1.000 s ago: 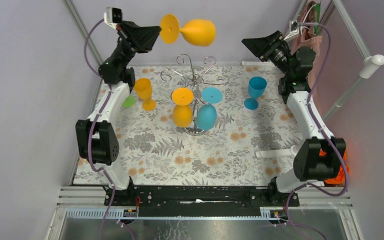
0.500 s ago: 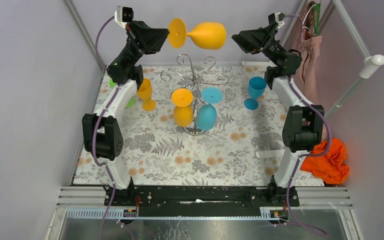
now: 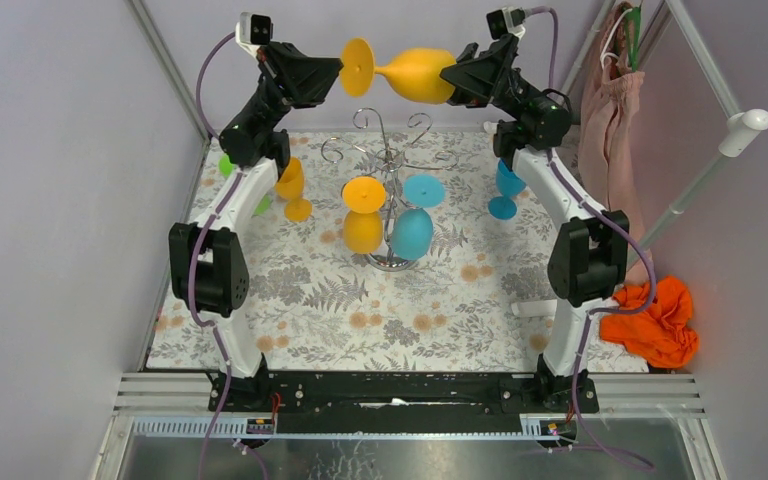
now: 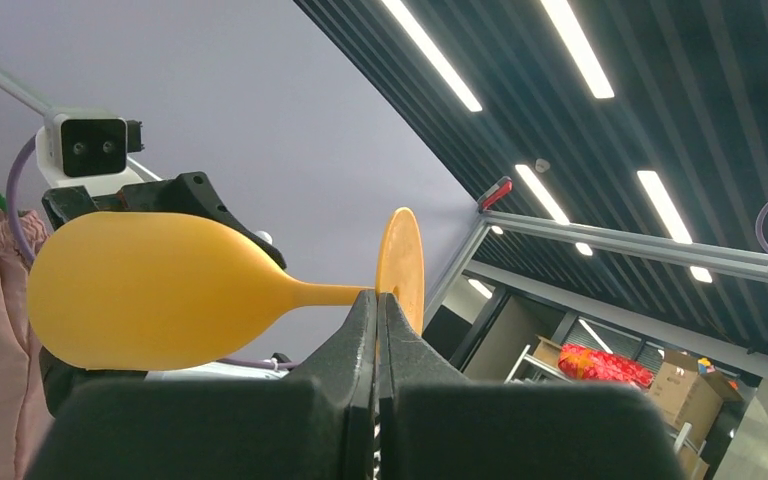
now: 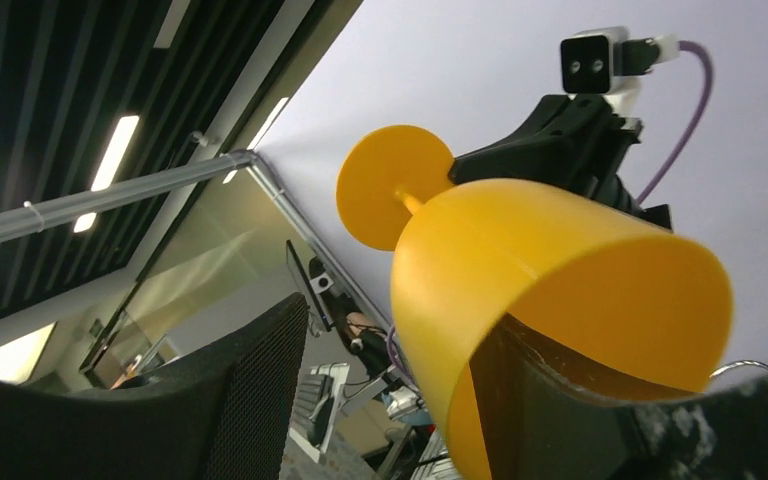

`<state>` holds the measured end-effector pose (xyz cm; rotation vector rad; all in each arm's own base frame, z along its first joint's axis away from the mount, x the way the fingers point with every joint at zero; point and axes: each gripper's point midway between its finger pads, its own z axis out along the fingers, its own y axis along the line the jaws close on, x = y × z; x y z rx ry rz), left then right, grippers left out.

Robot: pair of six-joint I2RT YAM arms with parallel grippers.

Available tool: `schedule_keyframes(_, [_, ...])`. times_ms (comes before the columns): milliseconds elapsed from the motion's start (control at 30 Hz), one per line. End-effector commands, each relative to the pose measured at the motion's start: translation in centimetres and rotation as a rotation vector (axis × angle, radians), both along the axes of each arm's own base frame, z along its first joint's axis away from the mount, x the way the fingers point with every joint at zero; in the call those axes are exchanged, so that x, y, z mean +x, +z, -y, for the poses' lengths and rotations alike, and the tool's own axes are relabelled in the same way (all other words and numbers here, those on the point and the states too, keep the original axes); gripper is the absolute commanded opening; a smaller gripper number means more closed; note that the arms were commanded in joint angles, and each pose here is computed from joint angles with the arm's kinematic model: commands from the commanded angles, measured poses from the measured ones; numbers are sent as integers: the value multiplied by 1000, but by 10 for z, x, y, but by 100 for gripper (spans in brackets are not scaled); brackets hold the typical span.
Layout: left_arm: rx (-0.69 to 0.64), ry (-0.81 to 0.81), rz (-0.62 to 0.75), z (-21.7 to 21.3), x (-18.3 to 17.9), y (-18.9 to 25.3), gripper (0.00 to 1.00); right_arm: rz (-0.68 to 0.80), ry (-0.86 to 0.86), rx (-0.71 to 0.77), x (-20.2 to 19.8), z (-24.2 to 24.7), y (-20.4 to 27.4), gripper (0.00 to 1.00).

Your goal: Take the wine glass off the wine glass rack

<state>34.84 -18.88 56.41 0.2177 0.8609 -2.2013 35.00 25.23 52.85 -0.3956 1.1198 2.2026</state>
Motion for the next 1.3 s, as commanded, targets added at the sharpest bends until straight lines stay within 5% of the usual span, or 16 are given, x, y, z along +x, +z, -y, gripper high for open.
schedule_keyframes(0, [-12,-86,34,-2,-25,6,0,206,70,48,-42,-8,10,66])
schedule_keyframes(100, [-7,-91,41,0,-28,7,0,190,107,76,-45,-14,11,60])
schedule_keyframes(300, [3,-93,30,1,-29,4,0,178,112,110,-50,-17,15,25])
schedule_keyframes(400, [12,-96,35,2,-31,4,0,172,105,118,-51,-16,16,17])
schedule_keyframes(500, [15,-97,37,2,-33,4,11,167,109,124,-53,-14,19,1])
schedule_keyframes(767, [33,-87,54,3,-38,4,51,231,92,136,-79,-6,37,0])
schedule_keyframes(967, [50,-50,40,-3,-32,3,58,338,-10,51,-110,-3,55,0])
schedule_keyframes(1100, [176,81,-9,-3,-11,-7,58,268,-236,-169,-88,-9,54,0])
schedule_keyframes(1267, [478,445,-158,-1,40,-30,57,259,-784,-501,-50,30,40,0])
